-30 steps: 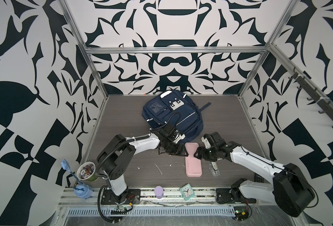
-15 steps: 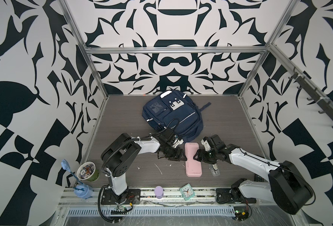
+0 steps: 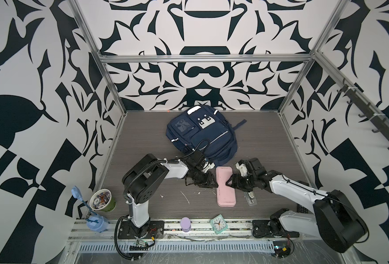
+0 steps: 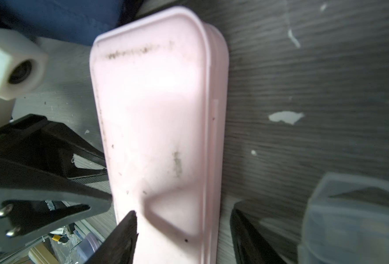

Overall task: Pack books, pencil case, and school supplies into a backpack
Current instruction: Pick up the pencil case from the bottom-center of the table.

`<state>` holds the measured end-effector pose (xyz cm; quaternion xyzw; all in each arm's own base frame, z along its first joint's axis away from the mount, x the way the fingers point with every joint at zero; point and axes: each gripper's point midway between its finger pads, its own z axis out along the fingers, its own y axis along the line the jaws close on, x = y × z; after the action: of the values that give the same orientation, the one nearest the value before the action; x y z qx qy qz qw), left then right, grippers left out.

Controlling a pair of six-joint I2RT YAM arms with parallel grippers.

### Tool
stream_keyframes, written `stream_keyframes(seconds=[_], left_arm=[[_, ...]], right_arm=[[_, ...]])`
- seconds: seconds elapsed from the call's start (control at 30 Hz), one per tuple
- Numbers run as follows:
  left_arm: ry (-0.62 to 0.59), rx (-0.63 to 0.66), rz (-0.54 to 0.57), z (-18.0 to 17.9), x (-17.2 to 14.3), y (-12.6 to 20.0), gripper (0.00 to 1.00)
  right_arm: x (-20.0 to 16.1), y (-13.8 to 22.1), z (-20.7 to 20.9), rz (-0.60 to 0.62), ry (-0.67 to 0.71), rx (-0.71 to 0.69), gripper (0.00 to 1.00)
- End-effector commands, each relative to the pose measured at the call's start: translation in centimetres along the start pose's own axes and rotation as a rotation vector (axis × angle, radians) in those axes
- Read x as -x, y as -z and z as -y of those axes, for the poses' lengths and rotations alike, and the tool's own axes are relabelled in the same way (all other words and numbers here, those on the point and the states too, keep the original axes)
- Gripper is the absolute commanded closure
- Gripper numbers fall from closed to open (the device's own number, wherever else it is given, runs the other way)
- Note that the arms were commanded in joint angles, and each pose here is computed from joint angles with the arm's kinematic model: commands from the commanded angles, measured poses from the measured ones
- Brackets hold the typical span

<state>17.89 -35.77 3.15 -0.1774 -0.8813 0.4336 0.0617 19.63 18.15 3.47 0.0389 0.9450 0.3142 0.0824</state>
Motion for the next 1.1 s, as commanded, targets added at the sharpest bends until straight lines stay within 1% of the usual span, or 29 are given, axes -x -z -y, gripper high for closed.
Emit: stream_keyframes(seconds=[0.0,0.4,0.6,0.83,1.07], left_arm=[[0.046,0.031,-0.022,-1.5,-0.7,-0.7,0.64],[0.082,0.061,-0.039,-2.5,-1.2,-1.1,0.75],[0.099,0.094,-0.049,-3.3,-1.4,-1.1,0.78],[0.106,0.12,-0.057,-3.9,-1.9,-1.1,0.79],[0.104,0.143,-0.067,-4.4,-2.2,-1.0,0.79]], right_arm=[[-0.8,-0.2,0.1,-0.025,-0.016,0.027,0.33],[-0.8,-0.4,-0.4,-0.009,-0.02,0.083,0.33],[-0.6,0.0,-1.6,0.025,-0.004,0.163,0.33],[-0.5,1.0,-2.8,0.054,0.028,0.222,0.34],[-0.2,1.9,-4.1,0.083,0.044,0.281,0.37]])
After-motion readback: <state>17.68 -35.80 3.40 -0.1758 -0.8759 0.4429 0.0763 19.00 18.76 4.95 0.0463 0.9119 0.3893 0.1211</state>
